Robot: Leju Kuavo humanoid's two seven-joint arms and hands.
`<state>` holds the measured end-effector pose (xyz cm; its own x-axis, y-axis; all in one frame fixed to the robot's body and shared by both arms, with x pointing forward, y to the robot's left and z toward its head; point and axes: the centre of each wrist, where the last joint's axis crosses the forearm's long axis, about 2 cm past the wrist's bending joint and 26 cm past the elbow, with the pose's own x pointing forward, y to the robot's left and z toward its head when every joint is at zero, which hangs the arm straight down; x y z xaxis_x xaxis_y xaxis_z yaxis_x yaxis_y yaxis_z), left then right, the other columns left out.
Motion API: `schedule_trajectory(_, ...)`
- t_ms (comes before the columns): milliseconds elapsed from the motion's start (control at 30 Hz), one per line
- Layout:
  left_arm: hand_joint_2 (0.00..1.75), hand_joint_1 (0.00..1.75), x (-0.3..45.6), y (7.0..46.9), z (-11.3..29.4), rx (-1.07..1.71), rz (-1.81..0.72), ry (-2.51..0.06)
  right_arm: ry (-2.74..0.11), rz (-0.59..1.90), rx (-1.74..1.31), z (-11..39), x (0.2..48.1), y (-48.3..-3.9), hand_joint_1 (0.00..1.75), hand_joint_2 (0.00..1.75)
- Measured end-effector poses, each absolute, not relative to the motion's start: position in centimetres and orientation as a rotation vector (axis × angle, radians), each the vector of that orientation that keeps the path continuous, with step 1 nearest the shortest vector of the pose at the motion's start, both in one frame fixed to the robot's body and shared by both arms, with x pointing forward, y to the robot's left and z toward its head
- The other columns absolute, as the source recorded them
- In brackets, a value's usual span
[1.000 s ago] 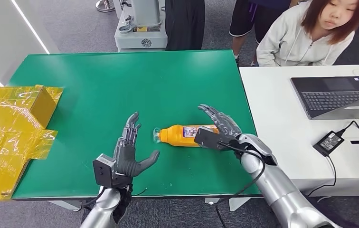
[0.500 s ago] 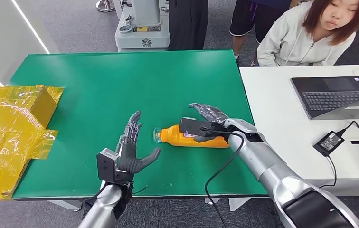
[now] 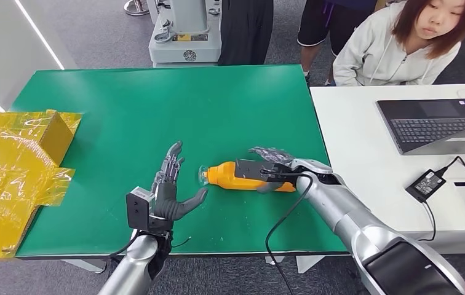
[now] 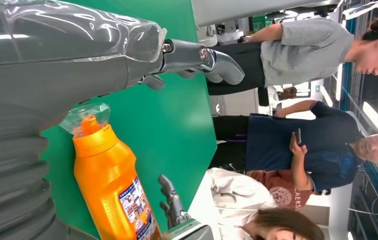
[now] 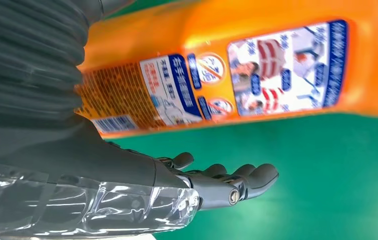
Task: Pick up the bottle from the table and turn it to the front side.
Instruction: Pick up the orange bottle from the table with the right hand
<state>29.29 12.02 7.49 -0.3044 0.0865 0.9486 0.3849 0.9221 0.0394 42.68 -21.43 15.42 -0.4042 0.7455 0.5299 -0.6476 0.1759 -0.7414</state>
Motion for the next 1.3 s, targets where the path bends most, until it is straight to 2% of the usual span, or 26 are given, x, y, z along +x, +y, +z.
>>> schedule_trajectory(433, 1.75, 0.00, 29.5, 11.7, 7.7, -0.358, -0.306, -1.858, -1.190, 1.544, -0.128, 15.0, 42.6, -21.6, 0.00, 1.75)
schedule_trajectory(567, 1.75, 0.00, 29.5, 11.7, 7.7, -0.356, -0.313, -1.852, -1.145, 1.558, -0.133, 15.0, 42.6, -21.5, 1.74, 1.75)
schedule_trajectory(1067, 1.75, 0.00, 29.4, 11.7, 7.6, -0.356, -0.325, -1.846, -1.071, 1.565, -0.162, 15.1, 42.8, -22.3, 1.75, 1.75)
schedule_trajectory(1300, 1.75, 0.00, 29.0, 11.7, 7.3, -0.348, -0.333, -1.829, -1.243, 1.468, -0.141, 14.3, 42.0, -22.6, 1.75, 1.75)
